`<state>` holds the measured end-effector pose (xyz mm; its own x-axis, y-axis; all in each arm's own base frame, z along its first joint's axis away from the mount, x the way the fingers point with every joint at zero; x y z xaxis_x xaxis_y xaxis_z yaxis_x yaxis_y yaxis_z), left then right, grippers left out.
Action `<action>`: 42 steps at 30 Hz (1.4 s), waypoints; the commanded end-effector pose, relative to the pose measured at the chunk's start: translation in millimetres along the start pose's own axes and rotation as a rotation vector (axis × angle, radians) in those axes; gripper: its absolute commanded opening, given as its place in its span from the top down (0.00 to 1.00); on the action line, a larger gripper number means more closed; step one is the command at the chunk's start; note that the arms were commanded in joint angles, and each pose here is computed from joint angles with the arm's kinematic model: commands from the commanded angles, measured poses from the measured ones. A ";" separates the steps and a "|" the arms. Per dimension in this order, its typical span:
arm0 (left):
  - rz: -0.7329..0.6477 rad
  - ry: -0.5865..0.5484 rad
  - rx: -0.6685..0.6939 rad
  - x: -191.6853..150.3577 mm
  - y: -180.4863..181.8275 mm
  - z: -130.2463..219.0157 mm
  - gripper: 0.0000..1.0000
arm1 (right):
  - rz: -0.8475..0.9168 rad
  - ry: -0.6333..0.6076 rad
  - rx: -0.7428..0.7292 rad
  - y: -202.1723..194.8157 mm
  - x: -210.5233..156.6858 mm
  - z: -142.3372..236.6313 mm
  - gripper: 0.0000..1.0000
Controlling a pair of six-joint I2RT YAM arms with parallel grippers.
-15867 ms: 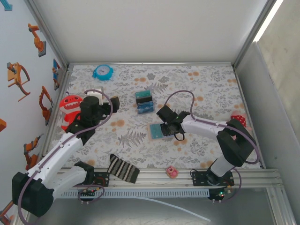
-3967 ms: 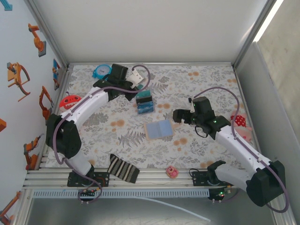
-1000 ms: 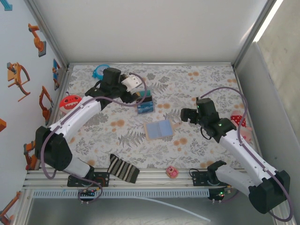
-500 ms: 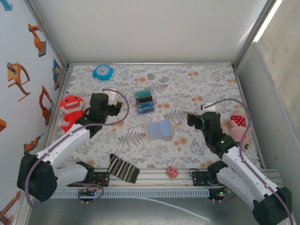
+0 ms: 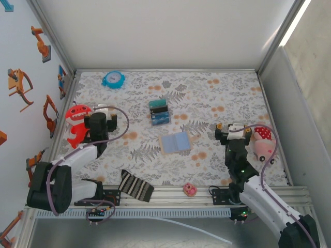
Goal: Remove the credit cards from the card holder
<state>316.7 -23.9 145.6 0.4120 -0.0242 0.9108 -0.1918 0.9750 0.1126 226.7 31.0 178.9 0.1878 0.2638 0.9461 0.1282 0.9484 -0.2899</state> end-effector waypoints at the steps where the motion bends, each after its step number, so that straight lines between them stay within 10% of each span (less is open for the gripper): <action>1: 0.021 -0.129 -0.043 14.1 -3.9 -6.0 0.03 | 0.027 -0.036 -0.058 -5.7 5.9 -4.9 0.00; 42: 0.210 0.015 -0.224 -25.5 9.3 -51.9 0.03 | -0.206 0.031 0.094 -25.4 -62.5 -110.4 0.01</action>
<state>346.6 -1.0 96.2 0.4083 0.1673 0.8974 -0.0826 0.9858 -0.1462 306.6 -29.0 88.9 0.3347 0.0883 0.9382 0.0930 0.9876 -0.1262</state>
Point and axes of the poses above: each hand's point on the last joint's axis, 136 mm out from that joint toward the fingers, its own z axis back along the fingers, its own y axis along the line the jaws close on, x = y × z, the point moved 5 cm from there along z, back along the fingers, and after that the axes turned 9 degrees about z, right-handed, at the moved point
